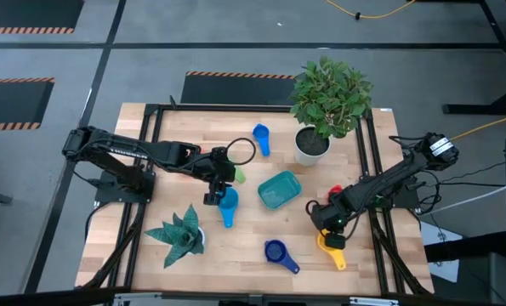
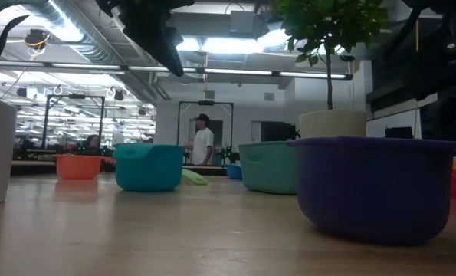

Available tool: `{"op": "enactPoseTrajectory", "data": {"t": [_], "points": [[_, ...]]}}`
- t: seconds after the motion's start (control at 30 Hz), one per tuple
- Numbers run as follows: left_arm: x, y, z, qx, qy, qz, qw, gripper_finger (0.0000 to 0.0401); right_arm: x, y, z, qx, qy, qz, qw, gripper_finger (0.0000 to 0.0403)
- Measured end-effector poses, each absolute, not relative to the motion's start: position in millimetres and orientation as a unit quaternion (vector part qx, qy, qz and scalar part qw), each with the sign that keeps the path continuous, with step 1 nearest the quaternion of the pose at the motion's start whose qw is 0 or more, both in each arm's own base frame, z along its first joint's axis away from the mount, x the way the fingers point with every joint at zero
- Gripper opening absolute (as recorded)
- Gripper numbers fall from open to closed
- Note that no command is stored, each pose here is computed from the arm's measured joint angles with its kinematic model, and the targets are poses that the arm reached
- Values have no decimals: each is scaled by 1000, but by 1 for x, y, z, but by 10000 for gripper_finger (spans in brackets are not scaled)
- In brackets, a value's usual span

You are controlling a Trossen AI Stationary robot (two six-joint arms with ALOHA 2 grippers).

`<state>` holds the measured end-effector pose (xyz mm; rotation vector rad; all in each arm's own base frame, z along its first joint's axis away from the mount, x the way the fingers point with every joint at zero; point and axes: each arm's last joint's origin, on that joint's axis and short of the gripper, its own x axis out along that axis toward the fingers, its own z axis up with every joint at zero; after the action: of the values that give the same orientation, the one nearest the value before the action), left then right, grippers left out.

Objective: Nest measuring cups in basket
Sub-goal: Stack the yellow measuring cup on top of the light blue measuring cup

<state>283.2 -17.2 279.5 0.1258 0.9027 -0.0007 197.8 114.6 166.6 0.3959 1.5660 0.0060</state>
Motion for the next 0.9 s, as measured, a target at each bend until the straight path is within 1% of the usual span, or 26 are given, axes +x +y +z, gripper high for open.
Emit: {"op": "enactPoseTrajectory", "data": {"t": [0.17, 0.37, 0.5, 0.63, 0.77, 0.9], "points": [[283, -17, 280, 61, 436, 0, 898, 121, 202, 112, 172, 191, 698, -12, 690, 8], [283, -17, 280, 60, 436, 0, 898, 121, 220, 111, 201, 196, 672, -13, 715, 12], [284, -17, 280, 39, 432, 10, 901, 121, 236, 105, 222, 186, 625, -42, 757, 11], [287, -17, 283, -17, 412, 35, 910, 121, 250, 93, 240, 172, 566, -102, 800, 13], [289, -19, 284, -75, 397, 52, 913, 121, 264, 82, 251, 143, 491, -148, 847, 13], [289, -23, 284, -104, 396, 59, 911, 121, 280, 73, 259, 123, 412, -170, 887, 14]]}}
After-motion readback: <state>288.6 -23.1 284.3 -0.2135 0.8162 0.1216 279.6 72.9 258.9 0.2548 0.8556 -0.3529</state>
